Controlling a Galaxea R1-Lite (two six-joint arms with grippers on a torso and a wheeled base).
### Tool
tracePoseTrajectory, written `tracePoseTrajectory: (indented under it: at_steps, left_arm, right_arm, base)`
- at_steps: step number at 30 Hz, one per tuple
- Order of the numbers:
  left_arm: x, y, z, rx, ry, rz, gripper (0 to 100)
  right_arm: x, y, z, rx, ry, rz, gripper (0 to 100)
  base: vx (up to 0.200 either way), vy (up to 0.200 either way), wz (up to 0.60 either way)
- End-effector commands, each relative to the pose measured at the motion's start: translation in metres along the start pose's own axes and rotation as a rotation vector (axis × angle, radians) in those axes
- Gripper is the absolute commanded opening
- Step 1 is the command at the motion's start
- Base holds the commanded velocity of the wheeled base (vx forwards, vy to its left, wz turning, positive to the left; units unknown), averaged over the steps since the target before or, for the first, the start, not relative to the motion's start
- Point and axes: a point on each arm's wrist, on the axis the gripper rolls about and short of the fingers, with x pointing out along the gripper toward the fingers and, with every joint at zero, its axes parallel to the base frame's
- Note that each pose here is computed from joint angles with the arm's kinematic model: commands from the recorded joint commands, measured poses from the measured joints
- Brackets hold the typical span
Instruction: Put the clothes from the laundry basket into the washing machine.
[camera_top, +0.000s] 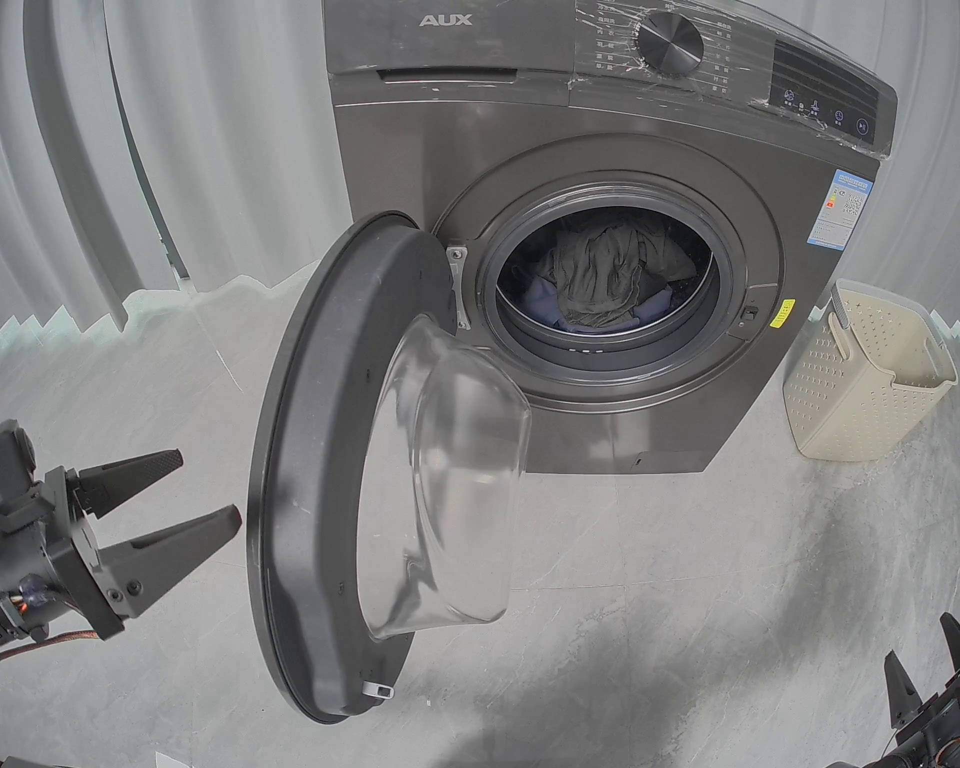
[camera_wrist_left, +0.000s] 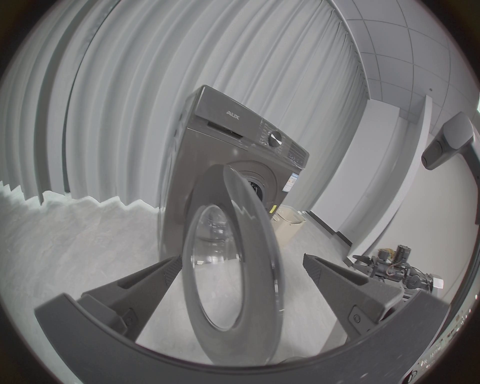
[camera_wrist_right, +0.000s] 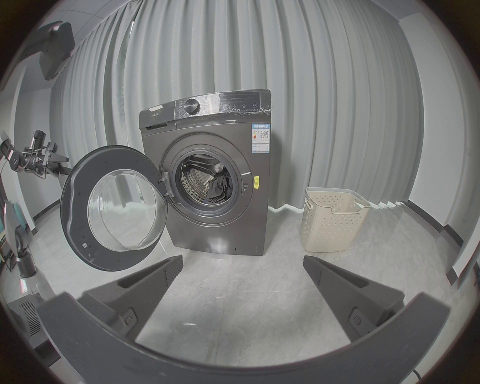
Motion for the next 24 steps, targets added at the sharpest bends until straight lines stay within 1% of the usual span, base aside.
tracePoseTrajectory:
  at_steps: [1, 2, 3, 4, 7, 10, 12, 14, 16, 18, 19, 24]
  left_arm:
    - [-0.006, 0.008, 0.004, 0.004, -0.033, 0.084, 100]
    - [-0.005, 0.01, 0.003, 0.004, -0.028, 0.097, 100]
    - [-0.005, 0.01, 0.003, 0.004, -0.028, 0.097, 100]
    - [0.001, 0.016, -0.002, -0.006, 0.009, 0.124, 100]
    - [0.012, 0.021, -0.01, -0.017, 0.065, 0.133, 100]
    - [0.027, 0.027, -0.016, -0.013, 0.126, 0.134, 100]
    - [0.037, 0.029, -0.018, -0.003, 0.151, 0.127, 100]
    - [0.048, 0.028, -0.018, 0.002, 0.159, 0.1, 100]
    - [0.057, 0.025, -0.016, 0.006, 0.15, 0.067, 100]
    - [0.062, 0.024, -0.014, 0.01, 0.138, 0.061, 100]
    - [0.072, 0.022, -0.013, 0.015, 0.129, 0.057, 100]
    - [0.104, 0.016, -0.019, 0.024, 0.147, 0.004, 100]
  right_arm:
    - [0.0, 0.0, -0.005, 0.0, 0.003, 0.001, 100]
    - [0.0, 0.0, -0.005, 0.0, 0.001, 0.001, 100]
    - [0.0, 0.0, -0.005, 0.0, 0.001, 0.001, 100]
    - [0.0, 0.0, -0.005, 0.0, 0.001, 0.001, 100]
    - [0.0, 0.0, -0.005, 0.0, 0.001, 0.001, 100]
    - [0.0, 0.0, -0.005, 0.0, 0.001, 0.001, 100]
    - [0.0, 0.0, -0.005, 0.0, 0.001, 0.001, 100]
    - [0.0, 0.0, -0.005, 0.0, 0.001, 0.001, 100]
    - [0.0, 0.0, -0.005, 0.0, 0.001, 0.001, 100]
    - [0.0, 0.0, -0.005, 0.0, 0.001, 0.001, 100]
    - [0.0, 0.0, -0.005, 0.0, 0.001, 0.001, 100]
    - [0.0, 0.0, -0.005, -0.002, 0.0, 0.004, 100]
  base:
    - [0.0, 0.0, 0.0]
    - [0.0, 0.0, 0.0]
    - [0.0, 0.0, 0.0]
    - [0.0, 0.0, 0.0]
    - [0.0, 0.0, 0.0]
    - [0.0, 0.0, 0.0]
    - [0.0, 0.0, 0.0]
    - [0.0, 0.0, 0.0]
    - [0.0, 0.0, 0.0]
    - [0.0, 0.0, 0.0]
    - [0.0, 0.0, 0.0]
    - [0.0, 0.0, 0.0]
